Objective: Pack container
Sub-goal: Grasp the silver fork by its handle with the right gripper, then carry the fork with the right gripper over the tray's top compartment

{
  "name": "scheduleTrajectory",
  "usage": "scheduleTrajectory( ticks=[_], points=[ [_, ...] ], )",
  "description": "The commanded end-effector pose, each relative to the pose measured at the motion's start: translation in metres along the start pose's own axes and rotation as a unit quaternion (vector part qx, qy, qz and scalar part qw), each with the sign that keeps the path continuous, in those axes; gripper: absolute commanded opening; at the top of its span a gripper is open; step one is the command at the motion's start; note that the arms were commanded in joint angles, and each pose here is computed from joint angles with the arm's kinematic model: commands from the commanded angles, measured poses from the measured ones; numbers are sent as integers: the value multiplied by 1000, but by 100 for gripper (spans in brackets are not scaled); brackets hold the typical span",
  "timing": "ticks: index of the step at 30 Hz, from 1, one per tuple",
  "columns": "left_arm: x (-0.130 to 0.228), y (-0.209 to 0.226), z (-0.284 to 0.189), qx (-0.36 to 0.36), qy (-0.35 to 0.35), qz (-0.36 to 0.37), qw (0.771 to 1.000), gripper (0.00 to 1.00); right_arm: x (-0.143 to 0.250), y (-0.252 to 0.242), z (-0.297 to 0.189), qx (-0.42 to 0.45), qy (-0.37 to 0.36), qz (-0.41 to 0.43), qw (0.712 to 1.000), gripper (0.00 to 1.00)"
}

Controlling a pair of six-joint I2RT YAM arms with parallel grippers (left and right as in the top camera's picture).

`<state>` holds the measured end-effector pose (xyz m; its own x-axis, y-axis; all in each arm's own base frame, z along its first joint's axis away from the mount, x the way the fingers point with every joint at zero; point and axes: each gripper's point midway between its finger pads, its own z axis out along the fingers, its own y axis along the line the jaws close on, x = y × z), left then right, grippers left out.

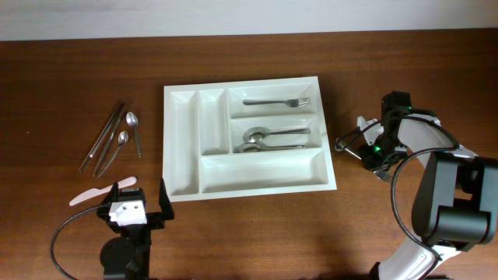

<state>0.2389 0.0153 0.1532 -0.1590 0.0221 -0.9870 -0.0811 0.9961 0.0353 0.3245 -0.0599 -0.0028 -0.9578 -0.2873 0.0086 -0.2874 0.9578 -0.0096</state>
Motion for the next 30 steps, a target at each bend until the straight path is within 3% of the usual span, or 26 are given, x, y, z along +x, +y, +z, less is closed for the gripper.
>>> scheduleTrajectory(
  ticks=[1, 4, 6, 16, 30],
  points=[
    [2, -1, 1, 4, -1, 7, 1000, 99, 5, -1, 5, -4, 6, 12, 1000, 19],
    [2, -1, 1, 4, -1, 7, 1000, 99, 3, -2, 5, -2, 3, 12, 1000, 15],
    [2, -1, 1, 4, -1, 7, 1000, 99, 2, -3, 5, 0, -1, 15, 1000, 4],
    [2, -1, 1, 4, -1, 7, 1000, 99, -19, -13, -2, 16, -37, 50, 998, 4],
    [2, -1, 1, 4, -1, 7, 1000, 99, -111, -45, -125, 63, -172, 79, 980, 4]
  ],
)
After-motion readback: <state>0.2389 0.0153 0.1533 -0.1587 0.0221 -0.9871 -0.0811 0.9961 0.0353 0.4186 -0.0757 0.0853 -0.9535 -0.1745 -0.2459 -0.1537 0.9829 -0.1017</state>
